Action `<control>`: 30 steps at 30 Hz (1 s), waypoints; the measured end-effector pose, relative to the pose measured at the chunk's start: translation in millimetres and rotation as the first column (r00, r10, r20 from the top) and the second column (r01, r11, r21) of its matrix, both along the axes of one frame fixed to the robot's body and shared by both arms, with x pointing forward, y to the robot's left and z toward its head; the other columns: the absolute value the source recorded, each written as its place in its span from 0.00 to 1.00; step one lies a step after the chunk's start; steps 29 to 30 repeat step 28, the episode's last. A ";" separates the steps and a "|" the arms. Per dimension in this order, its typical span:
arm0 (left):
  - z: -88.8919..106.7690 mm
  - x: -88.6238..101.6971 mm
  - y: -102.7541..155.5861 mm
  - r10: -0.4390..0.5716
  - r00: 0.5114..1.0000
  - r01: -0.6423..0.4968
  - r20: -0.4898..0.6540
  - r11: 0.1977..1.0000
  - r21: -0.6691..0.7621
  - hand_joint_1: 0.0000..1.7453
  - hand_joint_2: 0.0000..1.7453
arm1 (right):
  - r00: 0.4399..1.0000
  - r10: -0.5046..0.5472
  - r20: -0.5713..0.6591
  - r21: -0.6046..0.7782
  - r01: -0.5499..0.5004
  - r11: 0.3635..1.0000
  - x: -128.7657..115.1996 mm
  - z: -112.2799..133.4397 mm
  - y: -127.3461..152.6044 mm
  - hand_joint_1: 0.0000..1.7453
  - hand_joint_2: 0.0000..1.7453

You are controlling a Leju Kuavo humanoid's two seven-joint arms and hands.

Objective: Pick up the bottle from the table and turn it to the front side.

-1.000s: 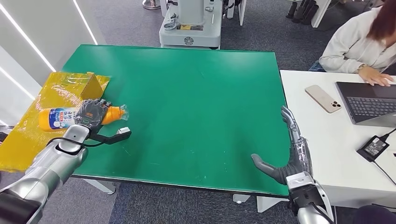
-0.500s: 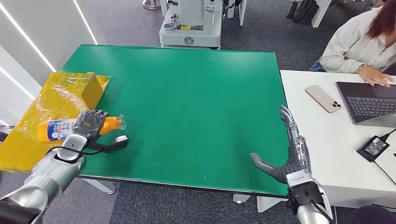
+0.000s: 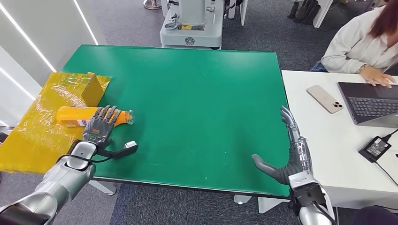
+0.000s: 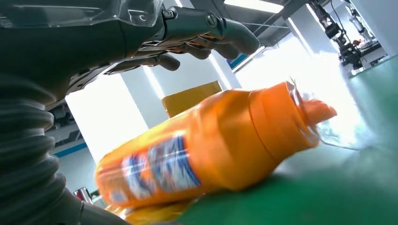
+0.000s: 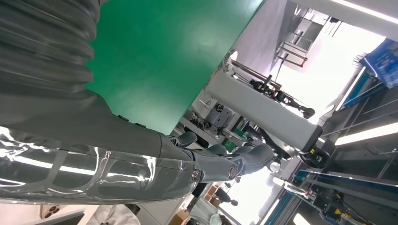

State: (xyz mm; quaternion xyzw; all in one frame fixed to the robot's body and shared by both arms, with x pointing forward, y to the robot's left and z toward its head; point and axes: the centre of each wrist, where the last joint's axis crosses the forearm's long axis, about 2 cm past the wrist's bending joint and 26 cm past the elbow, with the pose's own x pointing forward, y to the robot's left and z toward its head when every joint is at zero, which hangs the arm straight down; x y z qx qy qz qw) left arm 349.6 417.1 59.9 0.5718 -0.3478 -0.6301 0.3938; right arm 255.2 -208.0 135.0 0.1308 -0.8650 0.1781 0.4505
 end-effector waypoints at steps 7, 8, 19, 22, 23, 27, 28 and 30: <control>-5.9 -1.9 -13.0 0.012 1.000 -0.011 0.017 0.998 -0.069 0.00 1.00 | 1.000 0.000 -0.007 -0.003 0.000 1.000 -1.0 -0.8 0.2 0.00 1.00; -6.9 -2.4 -14.9 0.011 1.000 -0.009 0.022 0.997 -0.077 0.00 1.00 | 1.000 0.000 -0.008 -0.003 0.000 1.000 -1.0 -0.8 0.1 0.00 1.00; 1.5 9.4 -78.7 -0.155 0.957 0.260 0.244 0.834 -0.488 0.00 1.00 | 0.998 -0.040 -0.043 0.010 0.040 0.999 -9.6 -7.4 -1.3 0.00 1.00; 14.7 16.3 -114.1 -0.176 0.906 0.390 0.386 0.703 -0.595 0.00 1.00 | 0.998 -0.048 -0.049 0.019 0.049 0.999 -11.2 -8.3 -1.4 0.00 1.00; 18.3 16.4 -125.5 -0.165 0.889 0.422 0.428 0.658 -0.623 0.00 1.00 | 0.997 -0.051 -0.051 0.023 0.053 0.998 -11.7 -8.8 -1.5 0.00 1.00; 33.4 4.7 -169.5 -0.054 0.826 0.522 0.562 0.449 -0.725 0.00 1.00 | 0.996 -0.062 -0.067 0.048 0.066 0.997 -15.9 -12.0 -0.1 0.00 1.00; 35.9 2.0 -175.3 -0.037 0.819 0.533 0.572 0.420 -0.735 0.00 1.00 | 0.996 -0.064 -0.069 0.052 0.068 0.996 -16.7 -12.4 0.3 0.00 1.00; 35.9 2.0 -175.3 -0.037 0.819 0.533 0.572 0.420 -0.735 0.00 1.00 | 0.996 -0.064 -0.069 0.052 0.068 0.996 -16.7 -12.4 0.3 0.00 1.00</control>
